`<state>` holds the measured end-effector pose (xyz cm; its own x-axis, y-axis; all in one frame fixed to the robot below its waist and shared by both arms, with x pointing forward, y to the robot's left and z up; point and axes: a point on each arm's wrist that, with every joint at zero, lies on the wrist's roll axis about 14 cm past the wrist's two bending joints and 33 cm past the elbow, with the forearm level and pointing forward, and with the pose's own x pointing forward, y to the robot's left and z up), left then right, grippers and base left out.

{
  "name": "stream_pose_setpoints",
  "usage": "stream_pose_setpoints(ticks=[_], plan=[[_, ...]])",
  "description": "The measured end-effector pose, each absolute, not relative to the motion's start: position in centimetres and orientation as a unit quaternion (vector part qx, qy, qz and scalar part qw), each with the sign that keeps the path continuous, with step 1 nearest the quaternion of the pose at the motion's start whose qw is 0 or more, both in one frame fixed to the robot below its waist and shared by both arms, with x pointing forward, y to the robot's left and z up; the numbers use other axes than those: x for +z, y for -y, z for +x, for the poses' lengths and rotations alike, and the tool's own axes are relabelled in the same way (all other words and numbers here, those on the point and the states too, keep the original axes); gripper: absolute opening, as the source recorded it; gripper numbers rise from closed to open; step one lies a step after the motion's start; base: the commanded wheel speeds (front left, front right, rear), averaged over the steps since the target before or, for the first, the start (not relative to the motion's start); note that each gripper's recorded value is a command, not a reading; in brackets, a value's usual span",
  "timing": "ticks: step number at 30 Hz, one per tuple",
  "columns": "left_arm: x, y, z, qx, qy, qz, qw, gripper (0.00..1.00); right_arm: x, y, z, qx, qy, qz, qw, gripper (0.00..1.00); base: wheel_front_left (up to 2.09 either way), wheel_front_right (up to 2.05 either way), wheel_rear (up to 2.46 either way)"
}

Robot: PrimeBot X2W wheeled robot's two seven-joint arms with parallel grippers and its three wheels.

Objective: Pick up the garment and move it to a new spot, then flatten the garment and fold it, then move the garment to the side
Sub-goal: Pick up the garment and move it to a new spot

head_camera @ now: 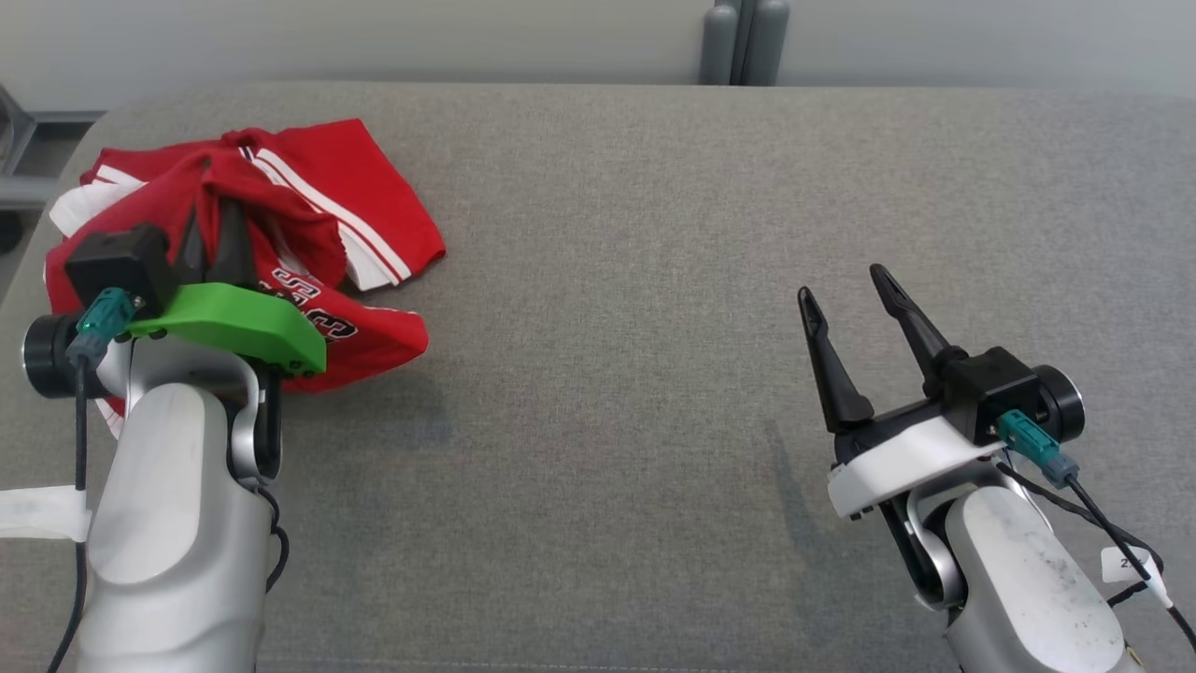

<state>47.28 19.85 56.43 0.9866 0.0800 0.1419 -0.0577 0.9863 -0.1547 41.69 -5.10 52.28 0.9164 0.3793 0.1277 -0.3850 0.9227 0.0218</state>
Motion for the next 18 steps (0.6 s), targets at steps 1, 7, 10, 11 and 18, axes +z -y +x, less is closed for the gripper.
stream_pose_setpoints(ticks=[1, 7, 10, 11, 18], plan=[[57.3, -19.3, 47.2, 0.023, 0.086, -0.074, 0.993, 0.00, 52.5, 5.1, 41.4, 0.196, 0.064, 0.022, 0.978, 1.00, 0.00, 0.00, 0.00], [61.6, -13.7, 47.0, -0.073, 0.140, -0.071, 0.985, 0.00, 53.4, 6.7, 40.1, 0.174, 0.074, 0.015, 0.982, 1.00, 0.00, 0.00, 0.00], [63.8, -10.3, 46.9, -0.132, 0.169, -0.078, 0.974, 0.00, 53.4, 8.3, 39.4, 0.150, 0.072, 0.012, 0.986, 1.00, 0.00, 0.00, 0.00], [64.6, -9.1, 46.8, -0.151, 0.179, -0.083, 0.969, 0.00, 53.4, 8.8, 39.2, 0.143, 0.073, 0.010, 0.987, 1.00, 0.00, 0.00, 0.00], [67.9, -1.3, 45.2, -0.266, 0.206, -0.121, 0.934, 0.00, 53.7, 12.2, 37.7, 0.094, 0.077, 0.004, 0.993, 1.00, 0.00, 0.00, 0.00]])
